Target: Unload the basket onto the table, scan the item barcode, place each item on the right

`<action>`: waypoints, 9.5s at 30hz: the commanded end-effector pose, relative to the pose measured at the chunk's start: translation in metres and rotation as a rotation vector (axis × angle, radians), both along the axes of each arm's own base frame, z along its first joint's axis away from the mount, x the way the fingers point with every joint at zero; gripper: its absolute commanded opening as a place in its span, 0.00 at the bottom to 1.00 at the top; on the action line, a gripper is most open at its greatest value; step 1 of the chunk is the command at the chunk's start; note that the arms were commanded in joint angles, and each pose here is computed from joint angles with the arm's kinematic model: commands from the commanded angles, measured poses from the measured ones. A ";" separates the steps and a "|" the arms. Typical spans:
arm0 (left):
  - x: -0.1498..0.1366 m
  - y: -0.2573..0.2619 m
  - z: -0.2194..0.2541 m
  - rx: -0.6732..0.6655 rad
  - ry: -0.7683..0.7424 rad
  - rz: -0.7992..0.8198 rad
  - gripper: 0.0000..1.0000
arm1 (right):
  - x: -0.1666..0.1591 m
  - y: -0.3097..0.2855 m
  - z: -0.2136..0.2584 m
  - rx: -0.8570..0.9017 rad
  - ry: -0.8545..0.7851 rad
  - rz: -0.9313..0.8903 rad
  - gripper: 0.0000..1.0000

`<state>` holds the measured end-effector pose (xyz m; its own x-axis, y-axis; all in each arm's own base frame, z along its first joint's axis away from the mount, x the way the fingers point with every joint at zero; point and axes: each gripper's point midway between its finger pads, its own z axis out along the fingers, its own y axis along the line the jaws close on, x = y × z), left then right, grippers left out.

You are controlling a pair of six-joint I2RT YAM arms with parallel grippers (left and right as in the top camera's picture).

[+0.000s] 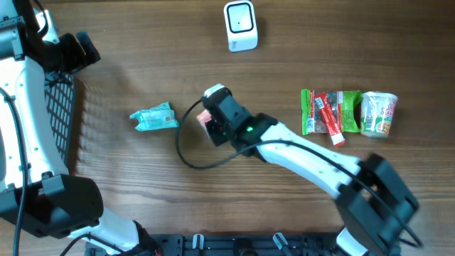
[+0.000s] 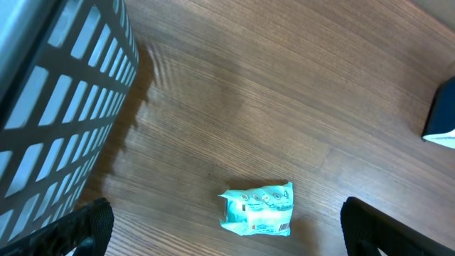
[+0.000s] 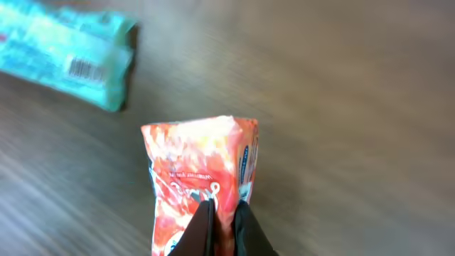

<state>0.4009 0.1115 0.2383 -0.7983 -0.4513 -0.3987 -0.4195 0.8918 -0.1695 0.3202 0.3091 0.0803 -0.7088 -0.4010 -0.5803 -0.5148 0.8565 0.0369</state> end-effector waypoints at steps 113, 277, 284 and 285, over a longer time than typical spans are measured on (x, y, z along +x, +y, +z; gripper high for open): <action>0.000 0.000 -0.001 -0.009 -0.002 -0.005 1.00 | -0.041 0.059 -0.069 0.019 0.467 0.107 0.25; 0.000 0.000 -0.001 -0.009 -0.002 -0.005 1.00 | 0.285 -0.047 0.080 -1.175 -0.699 -0.196 0.04; 0.000 0.000 -0.001 -0.009 -0.002 -0.005 1.00 | 0.283 -0.046 0.117 -1.183 -0.745 -0.214 0.04; 0.000 0.000 -0.001 -0.008 -0.002 -0.005 1.00 | 0.280 -0.049 0.139 -1.162 -0.765 -0.246 0.04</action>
<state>0.4009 0.1115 0.2382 -0.7983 -0.4513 -0.3987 -0.4195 0.8918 -0.1695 0.6072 0.2672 0.1619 -0.4927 -0.8460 -0.2039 -0.0021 0.2355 -0.9719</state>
